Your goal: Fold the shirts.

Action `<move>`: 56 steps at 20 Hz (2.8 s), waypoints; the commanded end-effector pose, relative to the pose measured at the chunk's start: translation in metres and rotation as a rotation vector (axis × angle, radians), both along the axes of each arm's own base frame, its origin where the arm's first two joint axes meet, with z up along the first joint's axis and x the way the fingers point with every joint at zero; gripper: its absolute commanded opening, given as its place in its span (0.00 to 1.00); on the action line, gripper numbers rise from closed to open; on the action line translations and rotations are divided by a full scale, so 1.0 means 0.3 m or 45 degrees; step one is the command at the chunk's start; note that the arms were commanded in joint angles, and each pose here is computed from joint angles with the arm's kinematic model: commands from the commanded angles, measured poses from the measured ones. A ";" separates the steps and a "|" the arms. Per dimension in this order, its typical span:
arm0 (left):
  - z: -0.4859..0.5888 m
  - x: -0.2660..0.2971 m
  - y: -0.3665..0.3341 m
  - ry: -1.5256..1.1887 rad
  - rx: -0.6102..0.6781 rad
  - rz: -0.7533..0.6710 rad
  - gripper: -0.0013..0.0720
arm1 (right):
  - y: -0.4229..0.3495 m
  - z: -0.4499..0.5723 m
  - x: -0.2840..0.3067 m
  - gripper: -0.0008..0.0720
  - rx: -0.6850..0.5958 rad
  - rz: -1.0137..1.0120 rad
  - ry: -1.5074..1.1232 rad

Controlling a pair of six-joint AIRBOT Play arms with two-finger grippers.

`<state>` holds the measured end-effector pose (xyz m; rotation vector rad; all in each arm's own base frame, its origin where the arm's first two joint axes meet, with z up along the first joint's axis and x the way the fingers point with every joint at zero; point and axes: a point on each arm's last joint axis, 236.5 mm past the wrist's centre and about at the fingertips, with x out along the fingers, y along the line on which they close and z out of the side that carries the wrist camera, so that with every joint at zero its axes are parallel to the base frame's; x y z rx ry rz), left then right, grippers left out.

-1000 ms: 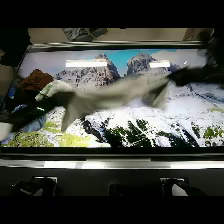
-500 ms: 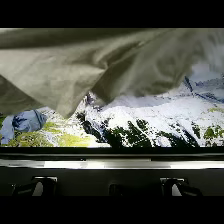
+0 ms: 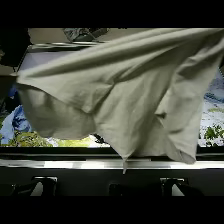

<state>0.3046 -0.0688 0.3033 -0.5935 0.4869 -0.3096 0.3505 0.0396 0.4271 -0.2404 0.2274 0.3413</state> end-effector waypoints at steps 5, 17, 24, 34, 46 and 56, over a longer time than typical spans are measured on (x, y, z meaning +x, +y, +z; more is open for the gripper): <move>-0.789 0.319 -0.020 0.559 -0.006 -0.048 0.07 | -0.119 -0.892 0.701 0.08 0.314 0.010 0.650; -1.108 0.542 -0.075 0.757 -0.193 -0.146 0.11 | 0.125 -1.391 0.798 0.32 0.535 0.090 1.022; -1.120 0.210 0.186 1.253 -0.092 -0.305 0.81 | -0.256 -1.202 0.407 0.76 0.145 0.053 1.293; -1.372 -0.134 0.134 1.518 -0.004 -0.361 0.83 | -0.267 -1.353 0.149 0.76 0.028 0.070 1.704; -1.386 -0.049 0.092 1.397 0.040 -0.300 0.07 | -0.208 -1.448 0.013 0.76 0.012 0.120 1.851; -1.323 -0.032 0.094 1.309 0.082 -0.319 0.07 | 0.161 -1.749 -0.141 0.73 0.550 0.208 1.866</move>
